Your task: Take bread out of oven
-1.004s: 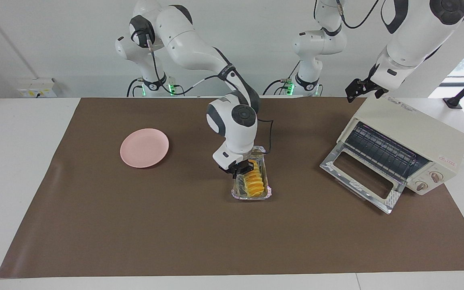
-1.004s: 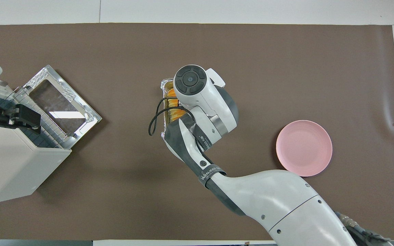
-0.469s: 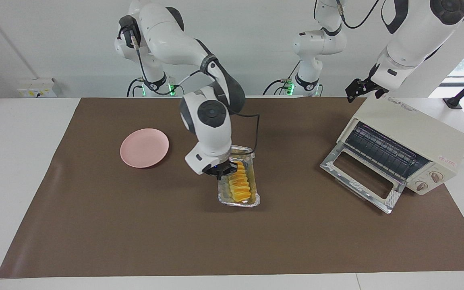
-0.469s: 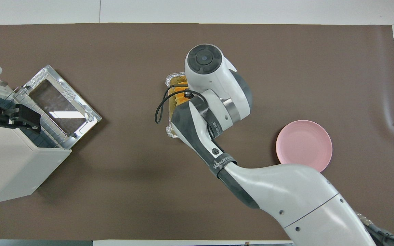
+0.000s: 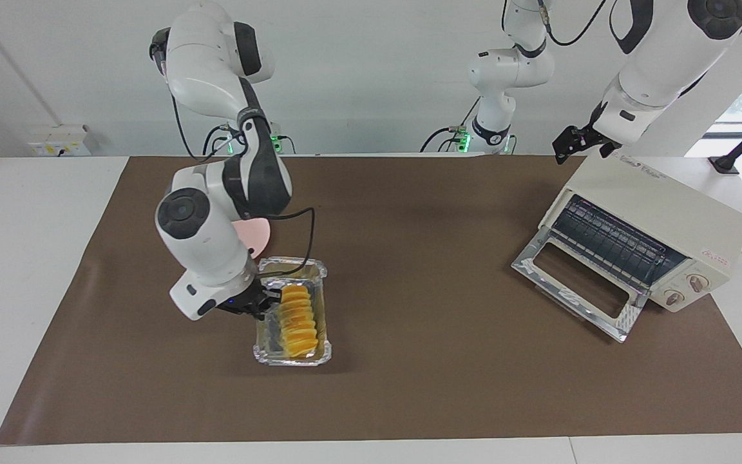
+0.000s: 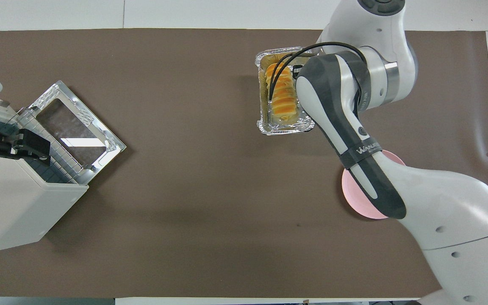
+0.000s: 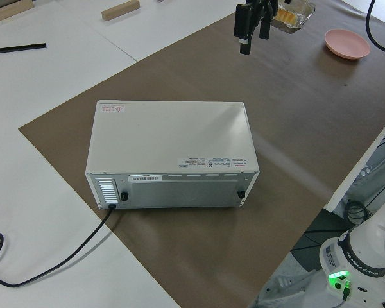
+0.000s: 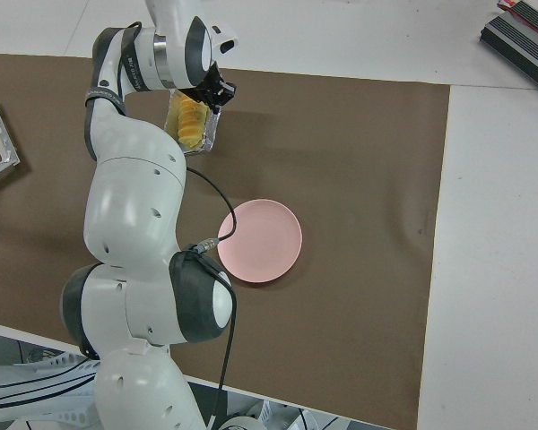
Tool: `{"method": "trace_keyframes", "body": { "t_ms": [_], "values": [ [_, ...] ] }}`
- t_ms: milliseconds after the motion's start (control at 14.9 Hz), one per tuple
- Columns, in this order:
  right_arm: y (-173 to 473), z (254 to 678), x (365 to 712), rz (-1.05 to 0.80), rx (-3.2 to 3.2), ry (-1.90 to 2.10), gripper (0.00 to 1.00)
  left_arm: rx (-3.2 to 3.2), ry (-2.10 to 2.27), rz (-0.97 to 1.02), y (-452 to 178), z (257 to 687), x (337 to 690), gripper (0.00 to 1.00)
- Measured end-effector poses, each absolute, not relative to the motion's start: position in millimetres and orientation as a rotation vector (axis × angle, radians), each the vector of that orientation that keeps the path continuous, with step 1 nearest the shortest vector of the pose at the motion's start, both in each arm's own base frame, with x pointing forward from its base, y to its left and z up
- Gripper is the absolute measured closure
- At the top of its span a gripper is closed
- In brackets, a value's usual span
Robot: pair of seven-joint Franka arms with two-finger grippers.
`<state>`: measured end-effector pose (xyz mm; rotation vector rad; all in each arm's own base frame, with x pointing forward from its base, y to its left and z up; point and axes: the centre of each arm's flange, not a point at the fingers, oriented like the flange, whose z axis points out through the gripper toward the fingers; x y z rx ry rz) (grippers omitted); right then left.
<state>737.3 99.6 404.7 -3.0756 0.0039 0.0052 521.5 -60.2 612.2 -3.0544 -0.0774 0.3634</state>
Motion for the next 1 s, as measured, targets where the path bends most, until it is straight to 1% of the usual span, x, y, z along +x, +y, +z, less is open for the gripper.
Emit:
{"method": "trace_keyframes", "body": {
  "t_ms": [134,335,469,736,1004],
  "values": [
    [63.2,384.4,746.8,-0.004,-3.076,0.006,0.98,-3.054,-0.077,0.363,-60.2,612.2,521.5,0.00],
    [47.1,353.6,755.6,-0.020,-3.079,-0.016,0.98,-3.054,-0.077,0.363,-60.2,612.2,521.5,0.00],
    [37.5,340.3,758.6,-0.022,-3.081,-0.036,0.98,-3.054,-0.077,0.363,-60.2,612.2,521.5,0.00],
    [14.0,332.3,760.7,-0.026,-3.081,-0.089,0.98,-3.055,-0.077,0.363,-60.2,612.2,521.5,0.00],
    [16.9,333.9,762.0,-0.046,-3.081,-0.100,0.98,-3.055,-0.077,0.363,-60.2,612.2,521.5,0.00]
  ]
}}
